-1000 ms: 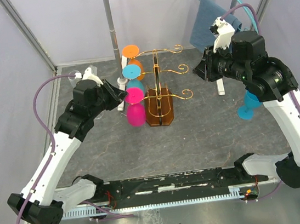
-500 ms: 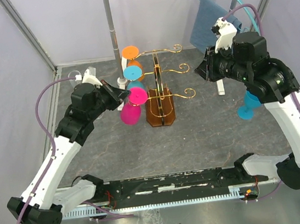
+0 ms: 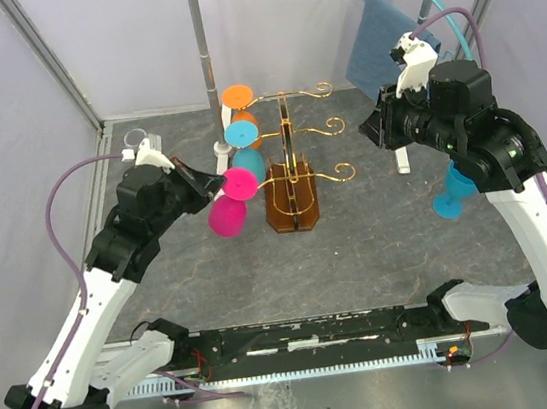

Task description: Take the wine glass off the wine glass rack

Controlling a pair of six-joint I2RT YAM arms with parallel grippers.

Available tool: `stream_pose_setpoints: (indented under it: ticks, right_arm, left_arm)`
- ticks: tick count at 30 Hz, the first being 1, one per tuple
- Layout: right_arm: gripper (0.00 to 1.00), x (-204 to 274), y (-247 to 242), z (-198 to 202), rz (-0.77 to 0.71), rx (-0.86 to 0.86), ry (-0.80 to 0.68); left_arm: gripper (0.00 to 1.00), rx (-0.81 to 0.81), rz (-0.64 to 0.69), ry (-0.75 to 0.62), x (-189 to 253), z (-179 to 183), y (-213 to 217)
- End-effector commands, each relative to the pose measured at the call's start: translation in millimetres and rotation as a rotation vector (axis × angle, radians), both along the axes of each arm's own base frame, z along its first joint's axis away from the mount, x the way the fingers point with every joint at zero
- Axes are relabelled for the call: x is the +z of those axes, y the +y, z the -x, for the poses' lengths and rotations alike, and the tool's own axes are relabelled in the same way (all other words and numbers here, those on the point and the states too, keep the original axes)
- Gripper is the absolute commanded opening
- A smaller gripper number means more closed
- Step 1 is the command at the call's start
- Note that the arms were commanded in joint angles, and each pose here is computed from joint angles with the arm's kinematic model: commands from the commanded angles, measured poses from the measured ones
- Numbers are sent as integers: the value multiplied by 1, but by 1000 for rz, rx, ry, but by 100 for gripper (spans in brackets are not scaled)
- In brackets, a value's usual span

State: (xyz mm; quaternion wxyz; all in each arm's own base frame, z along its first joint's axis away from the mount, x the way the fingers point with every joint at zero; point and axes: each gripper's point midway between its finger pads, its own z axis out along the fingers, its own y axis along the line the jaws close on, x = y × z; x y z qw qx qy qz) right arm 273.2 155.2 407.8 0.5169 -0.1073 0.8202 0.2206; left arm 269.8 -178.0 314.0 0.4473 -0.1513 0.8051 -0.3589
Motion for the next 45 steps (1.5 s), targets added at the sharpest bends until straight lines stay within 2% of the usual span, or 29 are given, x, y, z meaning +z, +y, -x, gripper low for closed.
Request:
stream_pose_setpoints:
  ticks: [1, 9, 15, 19, 24, 30, 38, 42, 45]
  right_arm:
    - [30, 9, -1, 0, -10, -4, -41]
    - [30, 8, 1, 1, -17, 0, -33]
    - [30, 9, -1, 2, -10, -1, -37]
    - [30, 9, -1, 4, -10, 5, -35]
    - [30, 9, -2, 4, -7, 5, -32]
    - [30, 10, -2, 7, -1, 10, -36]
    - [30, 11, -2, 8, -2, 19, -42]
    - [30, 9, 9, 7, -29, 57, -21]
    - [30, 7, 36, 9, -112, 172, 28]
  left_arm:
    - [3, 26, -36, -66, 20, 14, 17]
    - [3, -140, 116, -56, 17, 22, -20]
    - [3, -197, 180, -57, 17, 9, -41]
    - [3, -188, 199, -114, 27, -8, -48]
    - [3, -89, 121, -199, 42, -29, -33]
    - [3, 77, 35, -300, 67, -38, 10]
    - [3, 233, -74, -351, 79, -23, 60]
    - [3, 251, -180, -416, 99, -9, 78]
    - [3, 160, -284, -463, 111, -5, 72]
